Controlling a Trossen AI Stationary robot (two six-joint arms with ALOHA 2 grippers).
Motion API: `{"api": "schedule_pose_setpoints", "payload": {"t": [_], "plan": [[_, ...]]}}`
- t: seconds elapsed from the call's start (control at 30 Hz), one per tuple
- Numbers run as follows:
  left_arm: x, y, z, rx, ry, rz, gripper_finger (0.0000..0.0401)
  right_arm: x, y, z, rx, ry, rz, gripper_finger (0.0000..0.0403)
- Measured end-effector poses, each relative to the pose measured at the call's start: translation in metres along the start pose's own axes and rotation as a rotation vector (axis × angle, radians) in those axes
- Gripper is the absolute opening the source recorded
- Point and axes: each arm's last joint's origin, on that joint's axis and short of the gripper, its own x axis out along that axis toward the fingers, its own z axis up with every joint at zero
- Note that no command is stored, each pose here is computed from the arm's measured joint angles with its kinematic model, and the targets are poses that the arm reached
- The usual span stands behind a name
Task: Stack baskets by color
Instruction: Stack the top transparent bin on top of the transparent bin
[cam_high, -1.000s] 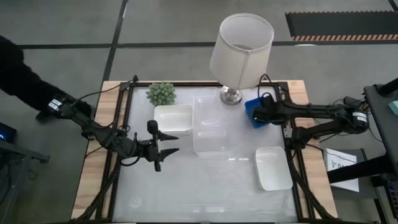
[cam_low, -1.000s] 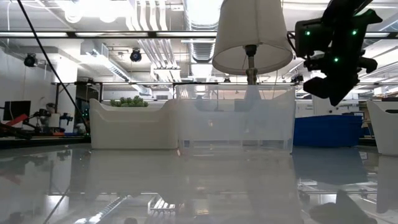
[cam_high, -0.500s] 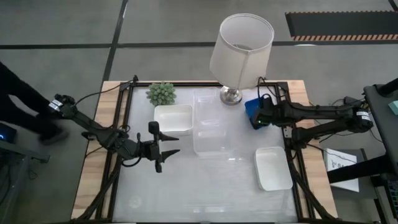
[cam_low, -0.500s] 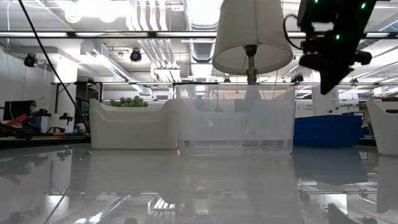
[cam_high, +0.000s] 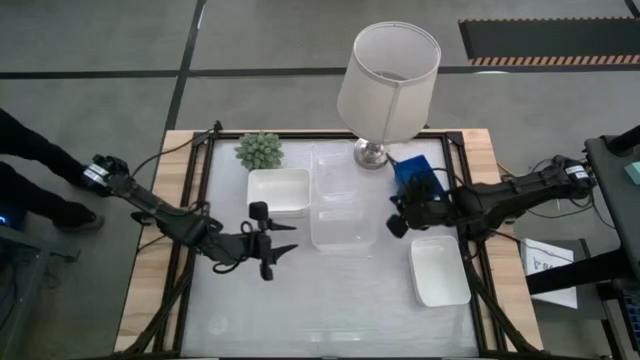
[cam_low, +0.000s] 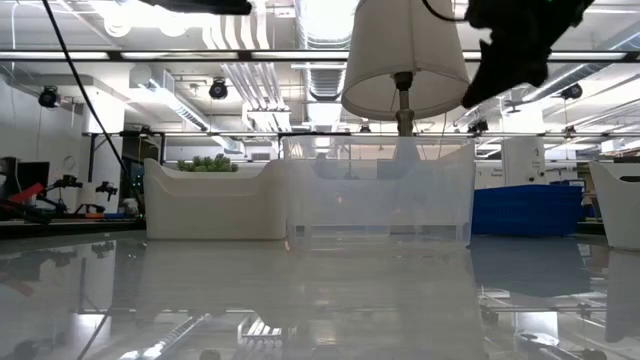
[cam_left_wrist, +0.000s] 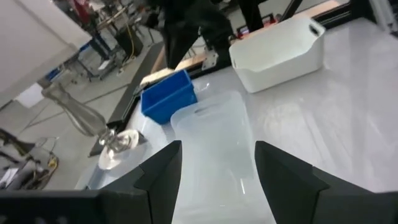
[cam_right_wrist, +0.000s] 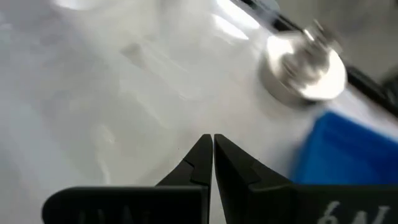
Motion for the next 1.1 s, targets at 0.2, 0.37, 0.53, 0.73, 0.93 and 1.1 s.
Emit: {"api": "schedule_pose_setpoints", "payload": {"t": [0.2,0.37,0.53,0.73,0.93,1.1], "plan": [[0.002,0.003,-0.006,0.007,0.092,0.005,0.0187,0.001,0.013,0.008,-0.127,-0.087,0.082,0.0009],[-0.004,0.009,-0.008,0.018,0.125,0.041,0.0187,0.006,0.02,0.021,-0.156,-0.122,0.14,0.0035],[-0.012,0.019,-0.011,0.063,0.132,0.055,0.0187,0.018,0.027,0.036,-0.074,-0.155,0.125,0.0099],[-0.023,0.032,-0.01,0.144,0.113,0.127,0.0187,0.045,0.028,0.057,0.154,-0.107,0.035,0.0169],[-0.034,0.044,-0.008,0.174,0.129,0.263,0.0187,0.08,0.02,0.059,0.347,0.03,-0.112,0.0191],[-0.036,0.045,-0.018,0.194,0.146,0.26,0.0187,0.106,0.014,0.065,0.423,0.061,-0.205,0.0185]]}}
